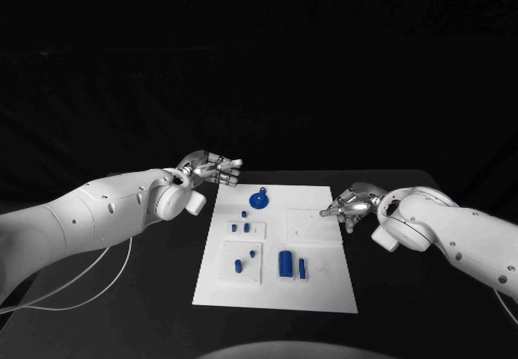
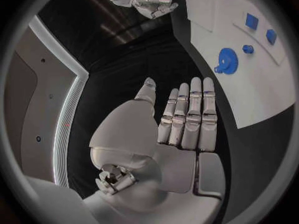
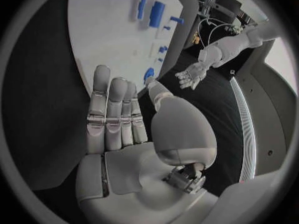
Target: Assemble the parts on the task board
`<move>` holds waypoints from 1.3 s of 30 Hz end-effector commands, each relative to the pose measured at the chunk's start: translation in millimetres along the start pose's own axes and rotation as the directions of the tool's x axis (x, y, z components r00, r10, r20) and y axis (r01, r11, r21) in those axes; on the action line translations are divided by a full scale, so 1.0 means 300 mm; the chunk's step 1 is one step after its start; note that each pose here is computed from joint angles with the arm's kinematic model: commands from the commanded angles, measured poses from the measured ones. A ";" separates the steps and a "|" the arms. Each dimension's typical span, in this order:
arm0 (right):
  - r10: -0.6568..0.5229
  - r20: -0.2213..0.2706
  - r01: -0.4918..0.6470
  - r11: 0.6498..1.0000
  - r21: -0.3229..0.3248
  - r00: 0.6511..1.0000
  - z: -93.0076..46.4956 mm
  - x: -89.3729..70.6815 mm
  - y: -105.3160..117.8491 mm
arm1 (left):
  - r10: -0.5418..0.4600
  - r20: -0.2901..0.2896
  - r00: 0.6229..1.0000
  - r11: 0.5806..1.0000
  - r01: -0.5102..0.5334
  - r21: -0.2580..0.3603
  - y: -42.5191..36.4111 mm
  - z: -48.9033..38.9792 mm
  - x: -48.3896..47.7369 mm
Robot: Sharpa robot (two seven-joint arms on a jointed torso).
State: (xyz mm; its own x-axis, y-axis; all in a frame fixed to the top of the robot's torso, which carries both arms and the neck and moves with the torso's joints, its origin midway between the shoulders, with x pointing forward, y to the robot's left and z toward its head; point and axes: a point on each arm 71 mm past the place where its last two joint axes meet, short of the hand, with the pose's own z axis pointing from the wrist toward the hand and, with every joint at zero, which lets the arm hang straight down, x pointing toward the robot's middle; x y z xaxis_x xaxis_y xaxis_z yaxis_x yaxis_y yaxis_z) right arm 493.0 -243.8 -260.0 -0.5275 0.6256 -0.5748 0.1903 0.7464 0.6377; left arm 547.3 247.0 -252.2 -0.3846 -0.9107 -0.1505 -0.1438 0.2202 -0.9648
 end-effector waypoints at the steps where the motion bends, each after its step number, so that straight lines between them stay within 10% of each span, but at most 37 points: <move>1: 0.187 0.116 -0.164 0.970 -0.181 0.975 0.031 -0.069 0.028 | -0.021 0.048 0.999 0.998 0.017 0.063 -0.020 0.012 -0.013; 17: 0.642 0.254 -0.498 0.739 -0.453 0.723 0.147 -0.184 0.001 | -0.073 0.186 0.980 0.996 0.060 0.072 -0.049 0.035 -0.045; 26: 0.679 0.192 -0.535 0.694 -0.481 0.708 0.166 -0.168 0.010 | -0.126 0.189 0.974 0.986 0.102 0.133 -0.064 0.041 -0.037; 27: 0.636 0.232 -0.512 0.747 -0.424 0.736 0.168 -0.169 -0.002 | -0.080 0.164 0.983 0.995 0.067 0.079 -0.050 0.041 -0.032; 30: 0.639 0.231 -0.512 0.743 -0.430 0.734 0.165 -0.167 0.005 | -0.083 0.168 0.982 0.994 0.070 0.082 -0.049 0.038 -0.026; 39: 0.675 0.218 -0.516 0.699 -0.495 0.705 0.109 -0.123 0.086 | -0.133 0.214 0.968 0.986 0.108 0.127 -0.042 -0.017 0.063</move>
State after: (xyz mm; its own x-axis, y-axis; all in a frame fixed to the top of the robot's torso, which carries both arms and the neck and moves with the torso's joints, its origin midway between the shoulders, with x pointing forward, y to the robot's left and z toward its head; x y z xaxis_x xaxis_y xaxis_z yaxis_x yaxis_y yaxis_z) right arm 545.5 -239.0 -246.1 -0.1363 0.9817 -0.1328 0.0302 0.1381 0.9900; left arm 540.0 228.8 -244.4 -0.2338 -0.9711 -0.0475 -0.1083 0.0746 -0.9913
